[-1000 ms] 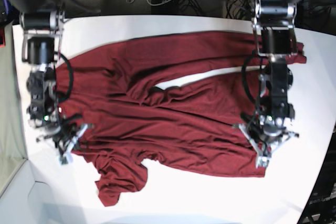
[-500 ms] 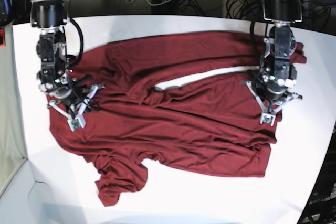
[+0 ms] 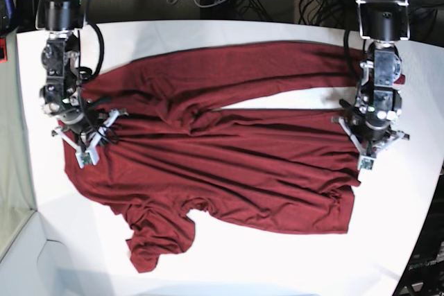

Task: Layout the t-shirt on the table in an organized manner, then fold the t-shirt properly
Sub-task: 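Grasp the shirt fabric with the right gripper and drag it toward the collar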

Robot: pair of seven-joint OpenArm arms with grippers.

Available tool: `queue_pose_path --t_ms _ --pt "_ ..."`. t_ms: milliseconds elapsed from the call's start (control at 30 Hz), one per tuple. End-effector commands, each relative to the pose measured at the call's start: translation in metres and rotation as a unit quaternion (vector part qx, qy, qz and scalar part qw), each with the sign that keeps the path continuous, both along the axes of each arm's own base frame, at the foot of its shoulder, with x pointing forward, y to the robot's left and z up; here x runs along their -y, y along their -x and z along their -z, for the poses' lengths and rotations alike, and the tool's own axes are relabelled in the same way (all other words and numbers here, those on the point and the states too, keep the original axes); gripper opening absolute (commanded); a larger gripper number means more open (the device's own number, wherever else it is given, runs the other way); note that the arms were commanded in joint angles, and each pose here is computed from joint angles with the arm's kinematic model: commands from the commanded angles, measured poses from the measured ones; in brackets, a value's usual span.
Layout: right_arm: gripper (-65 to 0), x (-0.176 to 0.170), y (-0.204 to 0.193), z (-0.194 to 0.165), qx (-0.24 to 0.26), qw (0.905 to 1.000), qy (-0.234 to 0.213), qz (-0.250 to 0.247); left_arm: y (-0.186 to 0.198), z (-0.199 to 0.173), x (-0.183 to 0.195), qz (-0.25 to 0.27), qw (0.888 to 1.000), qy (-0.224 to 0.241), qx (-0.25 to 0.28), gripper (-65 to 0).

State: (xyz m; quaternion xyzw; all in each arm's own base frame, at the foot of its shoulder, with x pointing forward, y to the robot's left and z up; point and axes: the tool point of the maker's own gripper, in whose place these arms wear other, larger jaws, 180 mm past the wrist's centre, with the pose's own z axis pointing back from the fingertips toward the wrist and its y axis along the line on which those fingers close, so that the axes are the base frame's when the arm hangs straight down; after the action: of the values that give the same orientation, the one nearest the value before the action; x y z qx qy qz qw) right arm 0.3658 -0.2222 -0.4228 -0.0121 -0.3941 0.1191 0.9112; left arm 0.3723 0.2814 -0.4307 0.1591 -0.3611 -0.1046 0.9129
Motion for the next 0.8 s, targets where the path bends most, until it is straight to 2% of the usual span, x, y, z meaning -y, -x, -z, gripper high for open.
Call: queue_pose_path --t_ms 0,167,267,400,533,633,767 --pt "-62.6 0.006 -0.012 -0.011 0.016 0.9999 0.005 0.002 0.010 0.009 -0.007 -0.009 0.999 -0.006 -0.035 -50.6" --pt "-62.6 0.012 -0.024 -0.023 0.034 0.9994 0.007 0.004 0.002 0.003 -0.004 -0.007 1.000 -0.006 -0.026 -50.6" --pt "-62.6 0.006 -0.030 -0.052 0.072 0.9972 0.017 -0.007 0.000 -0.002 -0.002 -0.004 1.000 -0.005 -0.020 -50.6" --pt "-61.2 -0.009 -0.013 -0.081 0.104 0.9934 0.037 -0.032 0.001 0.000 -0.002 -0.004 1.000 -0.004 -0.022 -50.6" --pt "-52.1 -0.033 0.008 -0.093 0.096 0.9938 0.038 -0.041 0.002 0.000 -0.002 -0.004 1.000 -0.005 -0.022 -50.6" --pt "-45.2 -0.051 0.025 -0.085 0.075 0.9962 0.020 -0.040 0.003 0.000 -0.004 -0.005 1.000 -0.007 -0.023 -50.6" --pt "-43.8 -0.080 0.037 -0.072 0.058 0.9965 -0.012 -0.059 0.003 0.000 -0.004 -0.005 1.000 -0.007 -0.023 -50.6"
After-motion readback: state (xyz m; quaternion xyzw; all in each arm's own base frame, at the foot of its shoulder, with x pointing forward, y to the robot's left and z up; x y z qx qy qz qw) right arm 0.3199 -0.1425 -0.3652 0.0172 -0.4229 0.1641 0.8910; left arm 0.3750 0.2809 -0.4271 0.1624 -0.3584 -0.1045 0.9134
